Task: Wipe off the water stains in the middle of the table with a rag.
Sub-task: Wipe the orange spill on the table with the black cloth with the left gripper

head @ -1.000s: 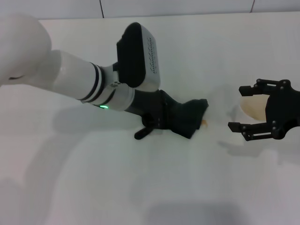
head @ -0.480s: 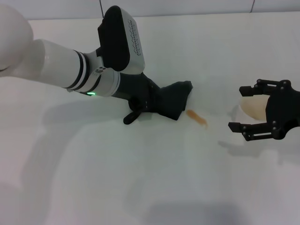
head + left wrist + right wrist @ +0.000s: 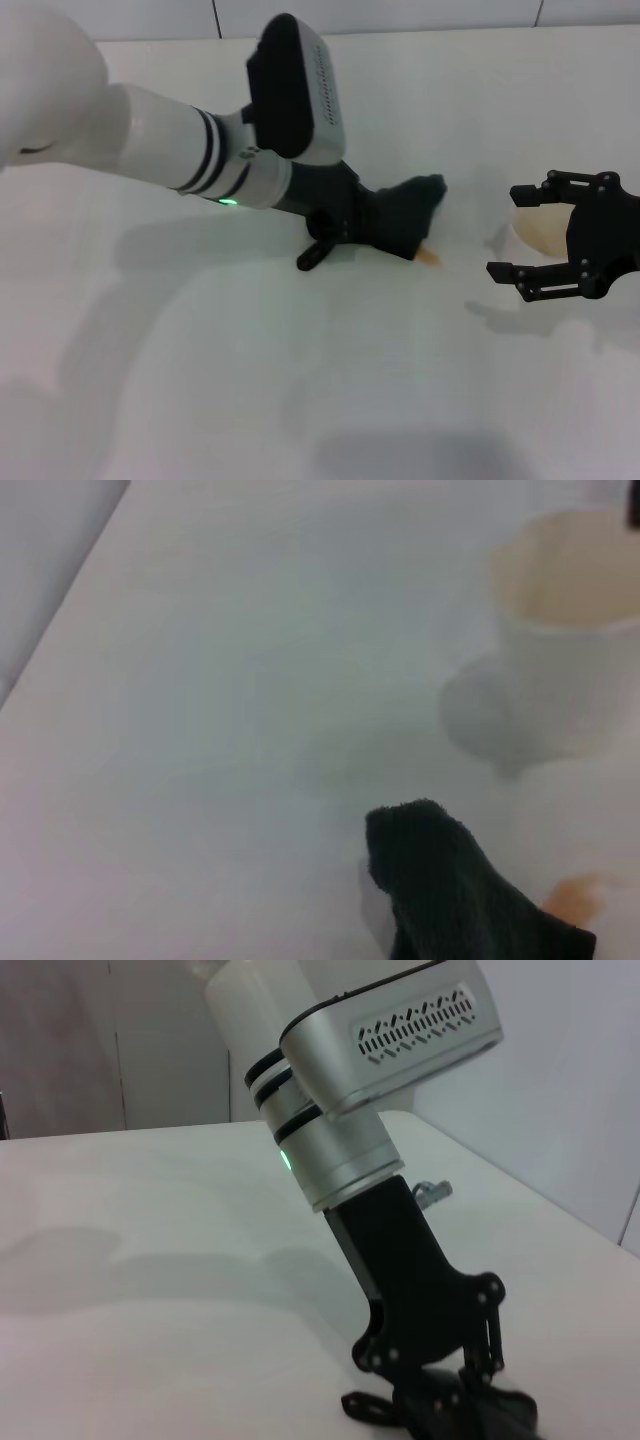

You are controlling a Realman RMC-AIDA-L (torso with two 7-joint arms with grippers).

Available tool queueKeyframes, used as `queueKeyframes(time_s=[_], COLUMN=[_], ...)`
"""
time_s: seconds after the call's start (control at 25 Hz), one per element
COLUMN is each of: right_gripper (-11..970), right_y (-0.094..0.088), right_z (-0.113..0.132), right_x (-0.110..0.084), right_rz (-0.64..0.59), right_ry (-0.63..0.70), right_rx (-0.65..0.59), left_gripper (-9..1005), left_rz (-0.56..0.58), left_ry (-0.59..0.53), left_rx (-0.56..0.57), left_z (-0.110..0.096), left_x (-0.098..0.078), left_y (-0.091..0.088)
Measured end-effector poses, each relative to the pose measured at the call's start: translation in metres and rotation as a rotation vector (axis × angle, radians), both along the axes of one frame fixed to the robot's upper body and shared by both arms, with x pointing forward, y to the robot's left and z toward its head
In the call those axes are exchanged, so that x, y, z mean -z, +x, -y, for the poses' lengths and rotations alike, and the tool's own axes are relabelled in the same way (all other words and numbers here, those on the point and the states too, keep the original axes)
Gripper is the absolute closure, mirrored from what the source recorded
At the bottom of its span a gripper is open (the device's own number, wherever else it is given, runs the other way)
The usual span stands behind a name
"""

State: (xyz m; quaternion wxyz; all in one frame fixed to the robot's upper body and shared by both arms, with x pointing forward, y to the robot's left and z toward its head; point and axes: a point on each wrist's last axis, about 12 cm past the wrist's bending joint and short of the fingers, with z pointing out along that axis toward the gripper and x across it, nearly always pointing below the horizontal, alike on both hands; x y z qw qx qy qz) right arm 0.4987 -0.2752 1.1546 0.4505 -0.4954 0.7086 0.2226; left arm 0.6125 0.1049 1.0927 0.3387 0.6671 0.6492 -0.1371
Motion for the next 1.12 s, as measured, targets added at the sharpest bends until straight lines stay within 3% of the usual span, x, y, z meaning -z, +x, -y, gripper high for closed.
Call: queueKeyframes(time_s=[0.76, 1.12], right_gripper=[91, 90], right_y=[0.000, 0.000], right_z=[0.000, 0.000], right_x=[0.000, 0.000], right_rz=[-0.001, -0.001], right_ry=[0.000, 0.000], right_rx=[-0.001, -0.001], left_gripper=[892, 890], left_rz=[-0.074, -0.041], left_ry=[0.018, 0.032], left_rx=[0.171, 0.156], left_z=[0.030, 0.028], left_x=[0.014, 0.014], left_y=[-0.035, -0.030])
